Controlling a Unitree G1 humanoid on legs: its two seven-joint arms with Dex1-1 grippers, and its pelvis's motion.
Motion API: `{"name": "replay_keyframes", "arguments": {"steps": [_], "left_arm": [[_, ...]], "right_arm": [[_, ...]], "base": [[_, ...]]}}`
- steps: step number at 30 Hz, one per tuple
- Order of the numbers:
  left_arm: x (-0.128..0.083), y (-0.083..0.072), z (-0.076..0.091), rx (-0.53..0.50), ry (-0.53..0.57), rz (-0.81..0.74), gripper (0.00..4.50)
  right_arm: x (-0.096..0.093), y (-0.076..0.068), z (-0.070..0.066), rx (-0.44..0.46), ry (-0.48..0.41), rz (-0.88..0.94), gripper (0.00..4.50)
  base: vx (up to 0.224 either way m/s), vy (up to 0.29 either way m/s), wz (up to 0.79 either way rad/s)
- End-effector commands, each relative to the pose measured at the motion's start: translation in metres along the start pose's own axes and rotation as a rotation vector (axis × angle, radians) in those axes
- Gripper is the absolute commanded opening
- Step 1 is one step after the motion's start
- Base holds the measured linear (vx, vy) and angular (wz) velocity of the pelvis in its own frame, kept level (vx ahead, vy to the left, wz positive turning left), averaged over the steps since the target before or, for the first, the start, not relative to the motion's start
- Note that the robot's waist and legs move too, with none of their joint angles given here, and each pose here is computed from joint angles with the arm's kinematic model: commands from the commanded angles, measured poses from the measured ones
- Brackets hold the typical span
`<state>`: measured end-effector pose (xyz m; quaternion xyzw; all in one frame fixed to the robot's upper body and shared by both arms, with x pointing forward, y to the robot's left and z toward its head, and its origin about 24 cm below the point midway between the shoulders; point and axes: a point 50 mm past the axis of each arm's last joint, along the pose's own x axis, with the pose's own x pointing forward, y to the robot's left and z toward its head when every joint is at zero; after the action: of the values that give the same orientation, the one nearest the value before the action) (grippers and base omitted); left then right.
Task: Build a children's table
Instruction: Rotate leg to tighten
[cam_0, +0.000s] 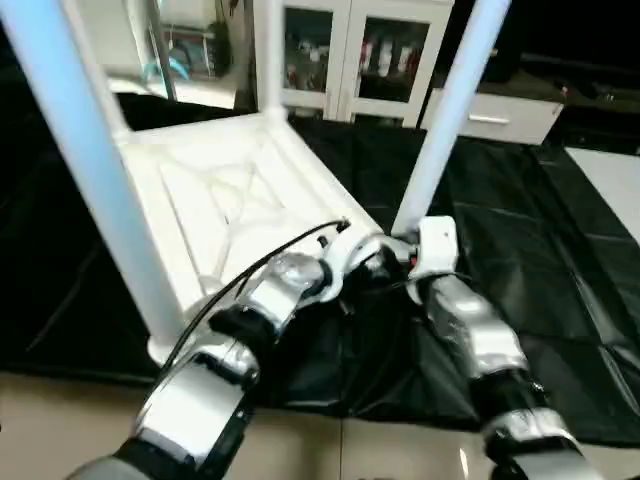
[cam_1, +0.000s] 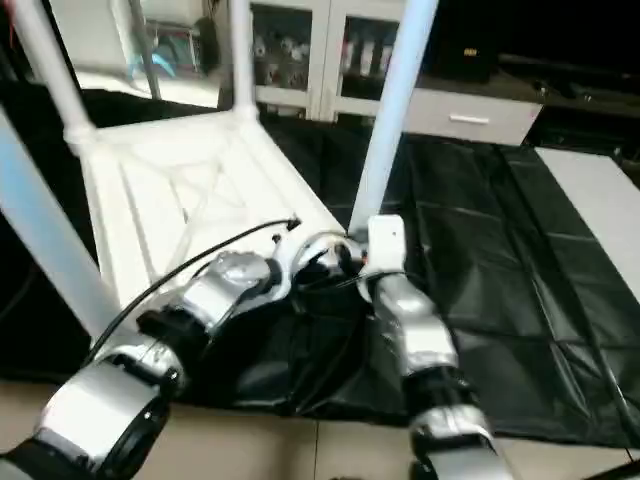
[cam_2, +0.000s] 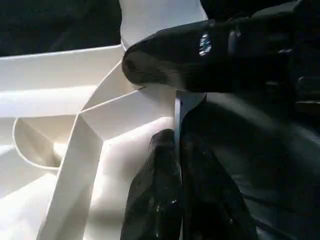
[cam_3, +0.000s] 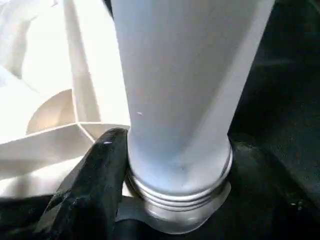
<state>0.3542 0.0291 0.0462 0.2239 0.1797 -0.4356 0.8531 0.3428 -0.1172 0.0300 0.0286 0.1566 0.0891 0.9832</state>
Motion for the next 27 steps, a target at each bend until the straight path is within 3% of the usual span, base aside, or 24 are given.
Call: {"name": "replay_keyframes", "arguments": {"steps": [1, 2, 3, 4, 6, 8, 11, 16, 19, 21, 23, 27], "left_arm": [[-0.002, 0.012, 0.021, 0.012, -0.112, 0.120, 0.00], [-0.004, 0.013, 0.020, 0.018, -0.110, 0.113, 0.00], [-0.005, 0.014, 0.018, 0.023, -0.108, 0.107, 0.00], [-0.006, 0.016, 0.016, 0.030, -0.110, 0.104, 0.00], [-0.011, 0.018, 0.012, 0.048, -0.113, 0.084, 0.00], [-0.012, 0.018, 0.011, 0.063, -0.124, 0.057, 0.00], [-0.021, 0.013, -0.001, 0.083, -0.116, -0.106, 0.00], [-0.047, 0.004, -0.021, 0.190, -0.082, -0.416, 0.00], [-0.062, -0.002, -0.029, 0.230, -0.075, -0.581, 0.00], [-0.066, -0.003, -0.032, 0.236, -0.060, -0.619, 0.00], [-0.072, -0.005, -0.033, 0.232, -0.052, -0.684, 0.00], [-0.076, -0.011, -0.029, 0.240, -0.069, -0.759, 0.00]], "right_arm": [[-0.001, 0.030, -0.010, -0.010, 0.015, 0.140, 2.66], [-0.002, 0.030, -0.005, -0.010, -0.017, 0.169, 2.66], [-0.004, 0.030, -0.002, -0.012, -0.045, 0.194, 3.22], [-0.005, 0.027, 0.002, -0.024, -0.070, 0.191, 3.36], [-0.010, 0.017, 0.006, -0.046, -0.099, 0.193, 3.42], [-0.012, 0.013, 0.007, -0.054, -0.106, 0.188, 3.80], [-0.022, -0.007, 0.014, -0.098, -0.123, 0.209, 4.01], [-0.048, -0.021, 0.021, -0.209, -0.052, 0.542, 4.43], [-0.064, -0.024, 0.022, -0.270, -0.026, 0.698, 4.43], [-0.071, -0.026, 0.021, -0.306, -0.001, 0.773, 4.43], [-0.089, -0.034, 0.012, -0.387, 0.101, 0.936, 4.43], [-0.097, -0.037, 0.005, -0.387, 0.182, 1.047, 4.43]], "base": [[0.060, -0.007, 0.03], [0.060, -0.007, 0.03], [0.056, -0.007, 0.01], [0.000, 0.000, 0.00], [0.000, 0.000, 0.00], [0.000, 0.000, 0.00], [0.000, 0.000, 0.00], [0.000, 0.000, 0.00], [0.000, 0.000, 0.00], [0.000, 0.000, 0.00], [0.000, 0.000, 0.00], [0.000, 0.000, 0.00]]}}
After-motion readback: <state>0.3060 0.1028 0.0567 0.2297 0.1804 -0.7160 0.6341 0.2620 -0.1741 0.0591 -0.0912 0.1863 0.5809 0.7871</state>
